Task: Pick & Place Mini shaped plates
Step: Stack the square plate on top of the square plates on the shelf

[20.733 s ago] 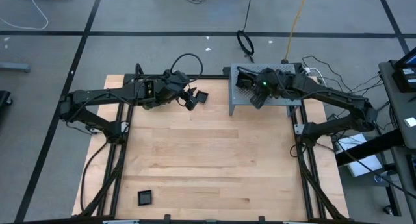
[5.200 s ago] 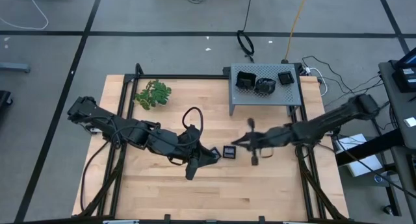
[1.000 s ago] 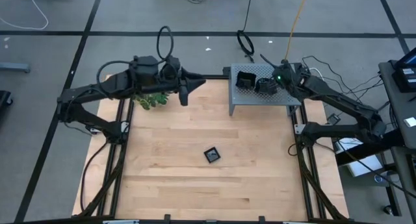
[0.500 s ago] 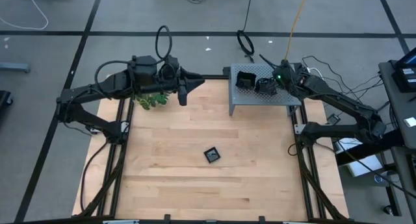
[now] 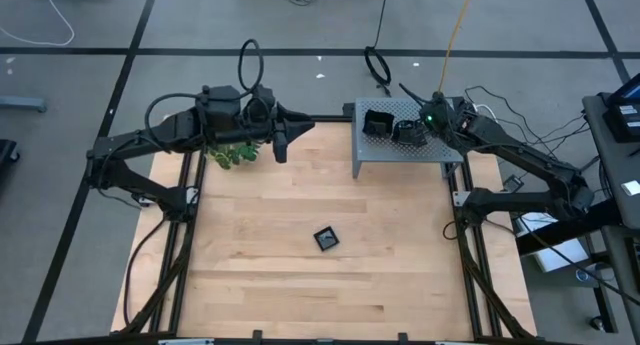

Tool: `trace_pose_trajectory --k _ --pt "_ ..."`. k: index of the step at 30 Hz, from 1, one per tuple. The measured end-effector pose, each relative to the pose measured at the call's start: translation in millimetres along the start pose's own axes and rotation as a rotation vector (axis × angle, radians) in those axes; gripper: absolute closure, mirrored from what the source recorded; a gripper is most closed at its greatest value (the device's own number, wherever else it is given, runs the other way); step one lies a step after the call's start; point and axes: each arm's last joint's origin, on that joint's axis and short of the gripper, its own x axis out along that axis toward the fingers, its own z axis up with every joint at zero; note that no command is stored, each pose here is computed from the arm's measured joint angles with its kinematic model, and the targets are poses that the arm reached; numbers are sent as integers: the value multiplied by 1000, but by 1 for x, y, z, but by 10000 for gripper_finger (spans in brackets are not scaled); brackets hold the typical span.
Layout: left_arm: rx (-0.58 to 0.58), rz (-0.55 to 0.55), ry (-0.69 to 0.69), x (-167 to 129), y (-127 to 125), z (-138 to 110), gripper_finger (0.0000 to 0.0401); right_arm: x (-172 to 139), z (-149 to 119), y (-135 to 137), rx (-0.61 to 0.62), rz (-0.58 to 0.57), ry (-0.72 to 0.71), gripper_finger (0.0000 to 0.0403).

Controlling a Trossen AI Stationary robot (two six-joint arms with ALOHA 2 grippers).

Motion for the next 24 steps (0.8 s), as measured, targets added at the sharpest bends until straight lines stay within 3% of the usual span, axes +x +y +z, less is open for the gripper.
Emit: trace_pose_trajectory --k 13,24 --pt "0 0 0 0 0 0 290 0 0 0 6 15 4 392" --pt "6 1 3 0 0 0 290 0 0 0 6 15 3 323"
